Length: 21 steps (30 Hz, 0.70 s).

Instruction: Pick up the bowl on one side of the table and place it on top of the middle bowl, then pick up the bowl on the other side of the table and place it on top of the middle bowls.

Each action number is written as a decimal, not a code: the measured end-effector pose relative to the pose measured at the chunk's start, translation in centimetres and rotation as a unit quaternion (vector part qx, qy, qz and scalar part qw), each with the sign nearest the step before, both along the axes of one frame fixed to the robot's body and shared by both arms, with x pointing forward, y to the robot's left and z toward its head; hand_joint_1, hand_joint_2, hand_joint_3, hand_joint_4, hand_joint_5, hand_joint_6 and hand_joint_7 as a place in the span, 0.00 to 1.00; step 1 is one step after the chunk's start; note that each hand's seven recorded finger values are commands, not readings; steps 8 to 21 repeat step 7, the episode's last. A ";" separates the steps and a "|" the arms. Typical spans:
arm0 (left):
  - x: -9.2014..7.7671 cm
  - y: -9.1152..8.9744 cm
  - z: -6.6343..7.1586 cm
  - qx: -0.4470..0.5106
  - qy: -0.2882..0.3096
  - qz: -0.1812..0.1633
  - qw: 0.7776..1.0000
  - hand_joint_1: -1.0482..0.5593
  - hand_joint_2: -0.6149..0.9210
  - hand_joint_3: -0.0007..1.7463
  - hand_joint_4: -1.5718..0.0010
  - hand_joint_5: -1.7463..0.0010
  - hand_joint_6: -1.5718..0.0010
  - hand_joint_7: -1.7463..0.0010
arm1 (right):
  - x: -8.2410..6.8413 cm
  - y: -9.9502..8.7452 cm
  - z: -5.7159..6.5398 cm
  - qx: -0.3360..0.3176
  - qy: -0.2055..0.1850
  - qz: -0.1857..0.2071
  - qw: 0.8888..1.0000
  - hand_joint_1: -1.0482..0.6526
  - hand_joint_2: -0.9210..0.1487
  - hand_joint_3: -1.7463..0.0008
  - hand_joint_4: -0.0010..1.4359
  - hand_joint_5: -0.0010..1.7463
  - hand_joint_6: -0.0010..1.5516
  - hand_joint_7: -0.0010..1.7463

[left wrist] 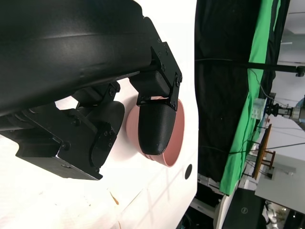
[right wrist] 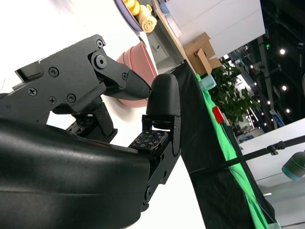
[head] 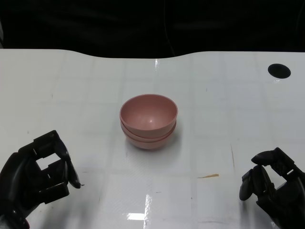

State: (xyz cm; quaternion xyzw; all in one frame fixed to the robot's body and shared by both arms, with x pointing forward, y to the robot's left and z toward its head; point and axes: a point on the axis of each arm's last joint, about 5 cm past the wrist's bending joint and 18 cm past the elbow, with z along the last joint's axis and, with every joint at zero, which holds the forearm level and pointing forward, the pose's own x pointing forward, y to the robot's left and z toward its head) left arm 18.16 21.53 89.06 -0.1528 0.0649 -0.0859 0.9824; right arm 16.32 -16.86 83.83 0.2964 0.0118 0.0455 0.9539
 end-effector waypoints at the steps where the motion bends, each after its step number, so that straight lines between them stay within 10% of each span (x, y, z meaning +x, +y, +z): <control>1: 0.0 0.0 0.0 0.001 0.000 0.003 1.000 0.79 0.88 0.84 0.41 0.00 0.53 0.00 | 0.0 0.0 0.0 -0.004 0.001 0.000 1.000 0.58 0.26 0.42 0.58 1.00 0.47 0.85; 21: 0.0 0.0 0.0 0.002 0.001 0.006 1.000 0.79 0.88 0.84 0.40 0.00 0.52 0.00 | 0.0 0.0 -0.1 -0.011 0.000 -0.002 1.000 0.58 0.26 0.42 0.58 1.00 0.46 0.85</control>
